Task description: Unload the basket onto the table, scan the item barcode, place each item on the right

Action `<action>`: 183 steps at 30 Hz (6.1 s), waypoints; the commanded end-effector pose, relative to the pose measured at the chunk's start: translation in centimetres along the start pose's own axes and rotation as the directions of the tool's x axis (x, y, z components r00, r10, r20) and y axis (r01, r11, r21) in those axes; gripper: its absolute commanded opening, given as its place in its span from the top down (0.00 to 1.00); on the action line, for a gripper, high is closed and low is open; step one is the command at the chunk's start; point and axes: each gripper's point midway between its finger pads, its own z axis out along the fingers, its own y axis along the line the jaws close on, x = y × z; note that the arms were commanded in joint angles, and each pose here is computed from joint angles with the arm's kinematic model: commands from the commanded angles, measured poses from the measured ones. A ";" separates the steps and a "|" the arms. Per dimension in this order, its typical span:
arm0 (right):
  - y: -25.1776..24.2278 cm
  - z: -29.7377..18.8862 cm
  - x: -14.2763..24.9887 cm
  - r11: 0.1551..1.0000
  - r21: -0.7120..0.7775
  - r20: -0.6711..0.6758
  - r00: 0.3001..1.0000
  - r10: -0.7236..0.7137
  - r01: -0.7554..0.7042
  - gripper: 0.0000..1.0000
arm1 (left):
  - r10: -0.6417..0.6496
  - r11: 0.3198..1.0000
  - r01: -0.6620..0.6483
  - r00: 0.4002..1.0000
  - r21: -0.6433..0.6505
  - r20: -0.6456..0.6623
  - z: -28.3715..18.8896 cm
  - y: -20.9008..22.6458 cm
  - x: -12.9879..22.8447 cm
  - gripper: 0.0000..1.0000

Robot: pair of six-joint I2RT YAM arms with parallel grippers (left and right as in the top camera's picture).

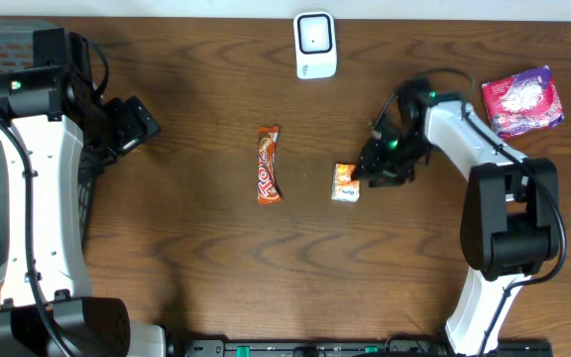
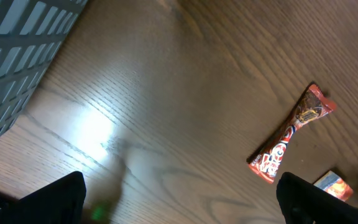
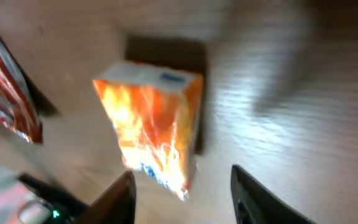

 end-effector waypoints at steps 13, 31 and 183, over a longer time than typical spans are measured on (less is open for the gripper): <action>3.1 -2.6 -0.5 0.847 0.521 0.114 0.976 -0.187 0.101 0.56 | -0.004 1.000 0.003 1.000 -0.018 -0.006 0.3 0.3 0.0 0.02; 11.5 1.0 1.6 0.690 0.688 0.204 0.853 -0.481 0.224 0.09 | -0.004 1.000 0.003 1.000 -0.018 -0.006 0.3 0.3 0.0 0.02; -4.7 -4.0 -2.8 0.998 0.055 0.166 0.986 0.023 -0.033 0.62 | -0.004 1.000 0.003 1.000 -0.018 -0.006 0.3 0.3 0.0 0.02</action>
